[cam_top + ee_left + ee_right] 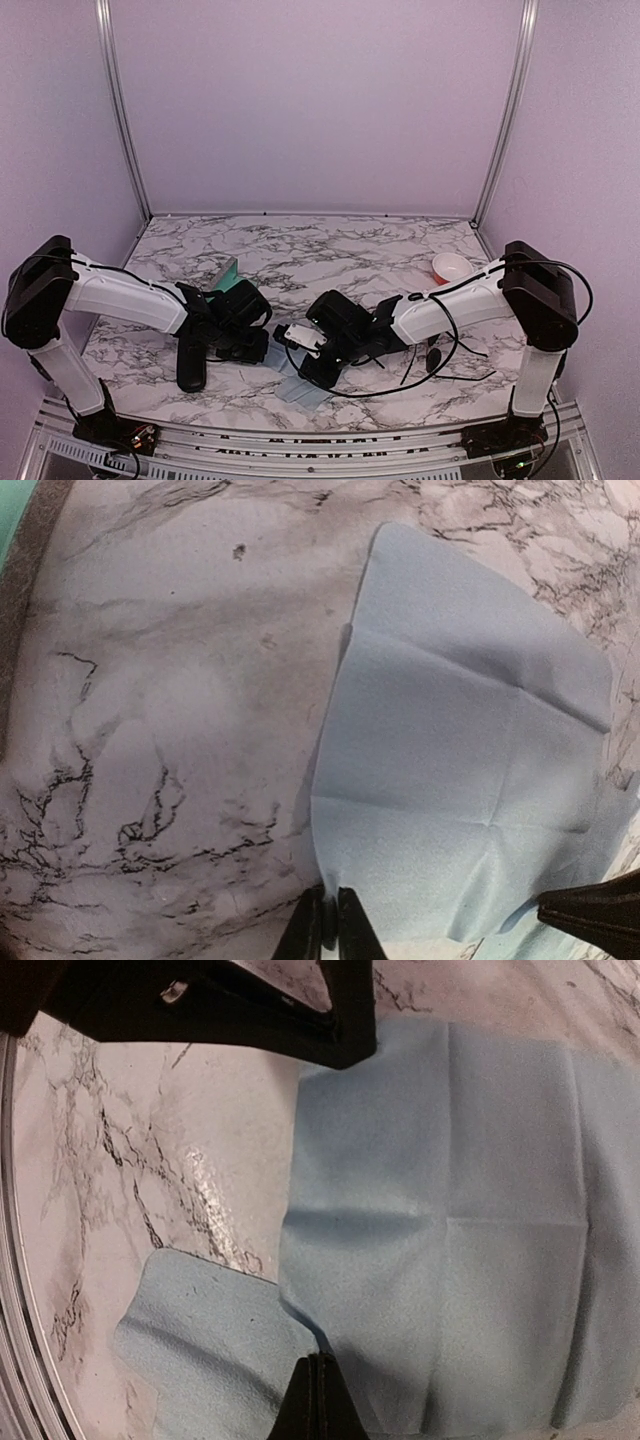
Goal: Organize the sunglasses
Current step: Pick up the glasses cleaning cloth from the center of the board.
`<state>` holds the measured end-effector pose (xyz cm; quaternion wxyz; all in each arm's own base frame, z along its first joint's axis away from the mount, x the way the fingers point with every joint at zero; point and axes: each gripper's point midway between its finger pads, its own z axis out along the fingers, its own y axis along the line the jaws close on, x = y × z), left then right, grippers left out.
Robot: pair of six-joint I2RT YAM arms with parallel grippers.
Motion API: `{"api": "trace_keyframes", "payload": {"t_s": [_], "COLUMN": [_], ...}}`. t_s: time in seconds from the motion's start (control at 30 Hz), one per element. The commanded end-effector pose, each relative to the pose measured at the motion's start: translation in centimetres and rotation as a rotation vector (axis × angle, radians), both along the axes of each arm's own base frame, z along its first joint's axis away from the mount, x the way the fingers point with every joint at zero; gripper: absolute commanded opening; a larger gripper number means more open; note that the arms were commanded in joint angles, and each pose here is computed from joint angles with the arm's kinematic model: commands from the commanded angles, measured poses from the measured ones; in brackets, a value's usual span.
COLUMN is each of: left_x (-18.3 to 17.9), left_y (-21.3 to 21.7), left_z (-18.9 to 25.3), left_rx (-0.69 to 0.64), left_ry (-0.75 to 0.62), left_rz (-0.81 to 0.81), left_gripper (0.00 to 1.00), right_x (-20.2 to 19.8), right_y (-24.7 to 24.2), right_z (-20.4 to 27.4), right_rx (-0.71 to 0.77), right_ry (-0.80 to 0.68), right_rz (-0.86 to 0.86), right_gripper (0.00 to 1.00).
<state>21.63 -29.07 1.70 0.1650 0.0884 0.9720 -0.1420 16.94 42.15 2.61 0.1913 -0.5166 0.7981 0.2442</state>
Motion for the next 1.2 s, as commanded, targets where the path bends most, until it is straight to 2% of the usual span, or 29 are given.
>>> {"api": "trace_keyframes", "payload": {"t_s": [0.0, 0.53, 0.8, 1.17], "left_x": [-1.4, -2.6, -1.3, 1.6], "left_y": [0.8, 1.6, 0.7, 0.5], "left_z": [-1.7, 1.7, 3.7, 5.1], "left_rx": [0.051, -0.010, -0.024, 0.026], "left_ry": [0.056, 0.040, -0.010, -0.066], "left_rz": [-0.007, 0.046, 0.060, 0.116], "left_gripper": [0.00, 0.00, 0.00, 0.00], "right_x": [0.3, -1.6, -0.2, 3.0], "right_y": [1.0, 0.6, 0.1, -0.8], "right_z": [2.0, 4.2, 5.3, 6.6], "right_rx": [0.046, 0.038, 0.036, 0.021], "right_ry": [-0.031, -0.025, -0.091, -0.186], "right_rz": [-0.001, 0.018, -0.046, -0.149], "right_gripper": [0.00, 0.00, 0.00, 0.00]}}
